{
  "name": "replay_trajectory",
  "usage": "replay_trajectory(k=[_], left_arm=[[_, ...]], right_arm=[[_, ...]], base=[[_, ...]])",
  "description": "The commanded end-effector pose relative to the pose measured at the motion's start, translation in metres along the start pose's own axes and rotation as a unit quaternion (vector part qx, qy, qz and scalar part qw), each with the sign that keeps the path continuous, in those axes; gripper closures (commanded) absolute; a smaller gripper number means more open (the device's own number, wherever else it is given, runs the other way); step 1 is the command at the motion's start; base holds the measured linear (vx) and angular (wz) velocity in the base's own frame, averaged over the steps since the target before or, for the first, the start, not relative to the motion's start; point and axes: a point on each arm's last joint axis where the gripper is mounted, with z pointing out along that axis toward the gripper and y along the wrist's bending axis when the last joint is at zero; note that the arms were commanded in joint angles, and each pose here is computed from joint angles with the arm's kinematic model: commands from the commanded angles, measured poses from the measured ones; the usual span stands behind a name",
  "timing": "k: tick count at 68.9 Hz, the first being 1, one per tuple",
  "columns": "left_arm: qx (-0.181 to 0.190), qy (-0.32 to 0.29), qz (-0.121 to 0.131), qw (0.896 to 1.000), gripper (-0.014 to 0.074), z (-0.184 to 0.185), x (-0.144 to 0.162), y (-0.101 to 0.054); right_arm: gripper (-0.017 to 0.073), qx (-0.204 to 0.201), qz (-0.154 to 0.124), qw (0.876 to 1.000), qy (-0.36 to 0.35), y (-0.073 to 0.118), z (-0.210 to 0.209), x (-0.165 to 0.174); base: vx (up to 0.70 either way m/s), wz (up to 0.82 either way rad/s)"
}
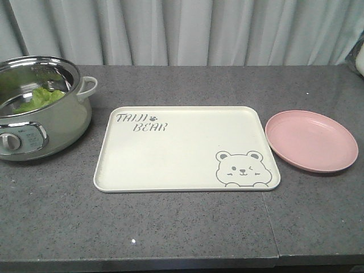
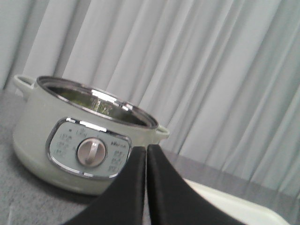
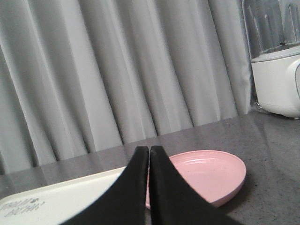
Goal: Transfer vegetables to tray and serve
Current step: 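Raise the left gripper over the pot and open it above the lettuce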
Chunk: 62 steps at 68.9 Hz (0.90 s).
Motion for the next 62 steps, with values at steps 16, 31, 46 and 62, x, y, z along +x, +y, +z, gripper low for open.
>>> replay_trajectory(k=[16, 31, 46, 62], left_arm=[[0.074, -0.168, -0.028, 0.983, 0.0589, -0.007, -0.041, -0.017], [0.083, -0.169, -0.037, 0.981, 0.0517, -0.011, -0.080, -0.037], [0.082, -0.146, -0.068, 0.983, 0.0297, -0.014, -0.094, -0.045], [0.085, -0.145, -0.088, 0.982, 0.0139, -0.014, -0.095, -0.045]], right_arm=[[0.0536, -0.019, 0.010, 0.999, -0.048, 0.023, 0.004, -0.074], [0.0261, -0.016, 0.021, 0.999, -0.042, 0.033, 0.019, -0.109], [-0.0123, -0.019, 0.028, 0.998, -0.047, 0.033, 0.023, -0.110], [-0.0116, -0.019, 0.027, 0.998, -0.047, 0.033, 0.023, -0.110]], base=[[0.00, 0.00], [0.00, 0.00], [0.00, 0.00], [0.00, 0.00]])
